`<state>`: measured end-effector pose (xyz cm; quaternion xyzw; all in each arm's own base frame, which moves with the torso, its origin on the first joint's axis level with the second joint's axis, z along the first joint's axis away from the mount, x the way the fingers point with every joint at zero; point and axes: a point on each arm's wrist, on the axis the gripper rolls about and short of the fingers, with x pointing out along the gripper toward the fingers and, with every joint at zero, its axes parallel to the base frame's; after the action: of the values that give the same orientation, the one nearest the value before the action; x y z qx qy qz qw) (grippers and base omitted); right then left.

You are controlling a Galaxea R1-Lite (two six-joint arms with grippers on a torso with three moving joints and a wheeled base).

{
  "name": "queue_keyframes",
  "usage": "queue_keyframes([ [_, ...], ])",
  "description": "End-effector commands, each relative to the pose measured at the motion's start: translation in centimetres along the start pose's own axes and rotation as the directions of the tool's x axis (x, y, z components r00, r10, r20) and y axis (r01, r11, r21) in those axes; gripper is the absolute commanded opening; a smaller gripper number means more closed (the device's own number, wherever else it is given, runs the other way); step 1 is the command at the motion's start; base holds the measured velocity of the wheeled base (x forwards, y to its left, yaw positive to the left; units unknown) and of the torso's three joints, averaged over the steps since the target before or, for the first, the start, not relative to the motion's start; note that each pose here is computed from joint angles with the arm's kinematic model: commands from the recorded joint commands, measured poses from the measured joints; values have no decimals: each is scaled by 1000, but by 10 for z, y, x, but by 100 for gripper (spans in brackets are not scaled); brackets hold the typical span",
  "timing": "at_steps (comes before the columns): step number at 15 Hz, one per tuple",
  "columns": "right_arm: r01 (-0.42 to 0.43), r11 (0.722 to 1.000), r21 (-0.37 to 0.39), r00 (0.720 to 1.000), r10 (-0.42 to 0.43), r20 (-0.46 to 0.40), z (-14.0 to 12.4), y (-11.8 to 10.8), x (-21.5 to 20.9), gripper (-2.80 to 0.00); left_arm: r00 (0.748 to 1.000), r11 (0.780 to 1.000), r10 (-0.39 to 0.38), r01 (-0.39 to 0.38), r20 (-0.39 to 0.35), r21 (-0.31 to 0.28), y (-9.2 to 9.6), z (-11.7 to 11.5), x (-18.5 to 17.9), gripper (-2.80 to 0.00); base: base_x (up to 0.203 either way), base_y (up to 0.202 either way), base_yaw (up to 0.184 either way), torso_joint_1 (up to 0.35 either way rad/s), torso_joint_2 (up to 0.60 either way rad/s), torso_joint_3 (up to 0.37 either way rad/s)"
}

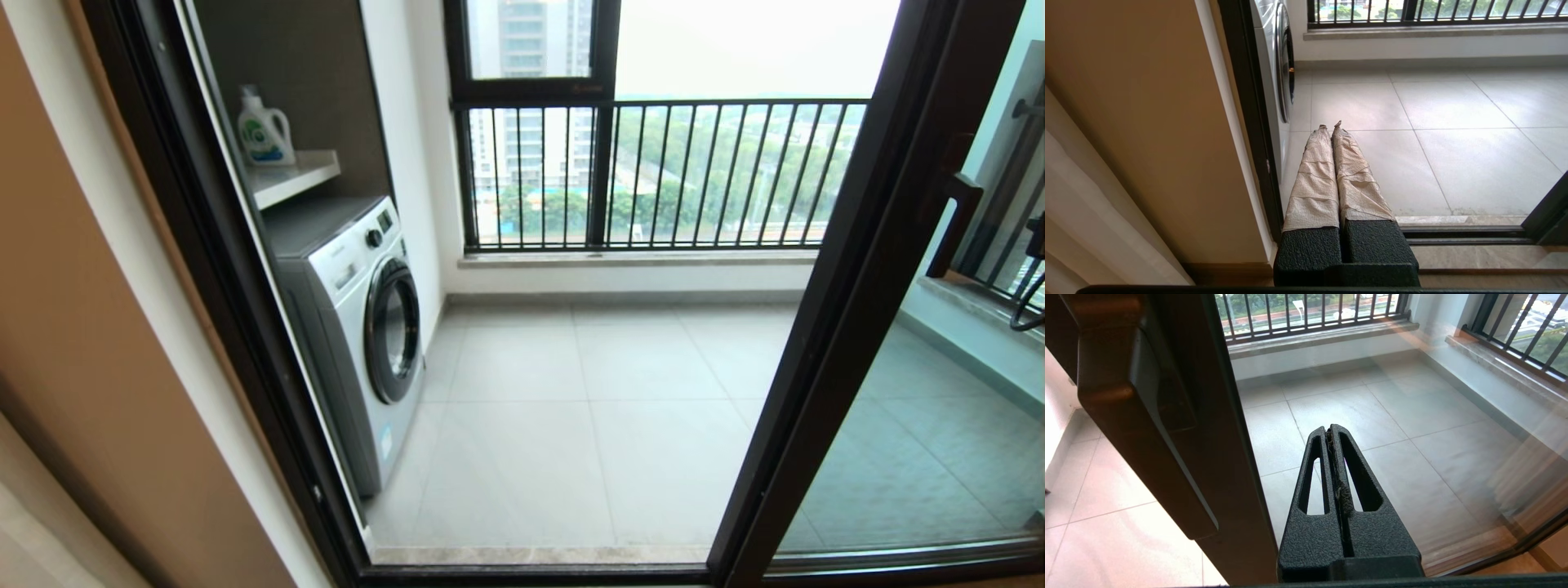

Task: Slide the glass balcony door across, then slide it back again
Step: Close the slid door

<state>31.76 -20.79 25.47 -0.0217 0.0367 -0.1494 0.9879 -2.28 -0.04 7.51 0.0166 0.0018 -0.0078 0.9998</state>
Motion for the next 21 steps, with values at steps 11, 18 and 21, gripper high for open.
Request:
queue_keyframes([
  [11,-68,998,-15,998,68,11,-12,57,65,-280,1000,1000,0,0,-1,1,0,0,0,-280,0,0,0,0,0,0],
  [18,-112,994,-21,993,112,25,-4,87,61,-280,1000,1000,0,0,-2,1,0,0,0,-280,0,0,0,0,0,0],
  [21,-133,991,-25,991,133,30,-1,100,58,-280,1000,1000,0,0,-1,1,0,0,0,-280,0,0,0,0,0,0],
])
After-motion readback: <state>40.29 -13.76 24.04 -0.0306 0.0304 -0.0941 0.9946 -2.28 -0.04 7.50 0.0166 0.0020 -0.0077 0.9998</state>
